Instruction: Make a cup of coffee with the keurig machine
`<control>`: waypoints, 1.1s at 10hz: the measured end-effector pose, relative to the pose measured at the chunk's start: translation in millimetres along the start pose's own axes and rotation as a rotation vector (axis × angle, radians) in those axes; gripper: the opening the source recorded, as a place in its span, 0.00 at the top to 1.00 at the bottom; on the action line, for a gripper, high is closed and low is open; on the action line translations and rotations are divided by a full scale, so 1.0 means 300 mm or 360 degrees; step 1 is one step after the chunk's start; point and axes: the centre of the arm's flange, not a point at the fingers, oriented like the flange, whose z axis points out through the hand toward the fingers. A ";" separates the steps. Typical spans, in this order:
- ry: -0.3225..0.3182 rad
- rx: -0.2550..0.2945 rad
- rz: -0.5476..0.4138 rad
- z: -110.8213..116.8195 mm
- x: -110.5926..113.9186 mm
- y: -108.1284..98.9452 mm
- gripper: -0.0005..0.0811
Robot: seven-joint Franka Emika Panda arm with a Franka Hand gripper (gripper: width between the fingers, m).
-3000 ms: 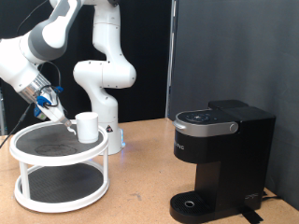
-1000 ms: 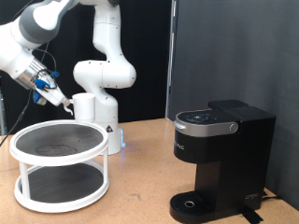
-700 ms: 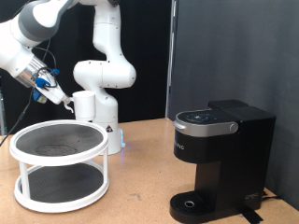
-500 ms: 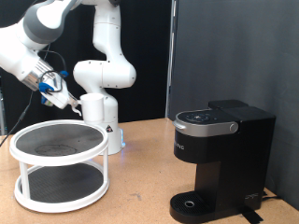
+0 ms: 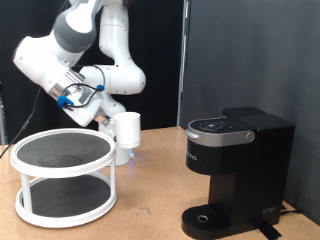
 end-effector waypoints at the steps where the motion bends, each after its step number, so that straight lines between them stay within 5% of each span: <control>1: 0.0002 0.0011 -0.0007 0.038 -0.029 0.015 0.99; 5: 0.0049 0.0011 -0.0060 0.140 -0.101 0.069 0.99; 11: 0.0222 0.0174 0.0022 0.297 -0.053 -0.033 0.99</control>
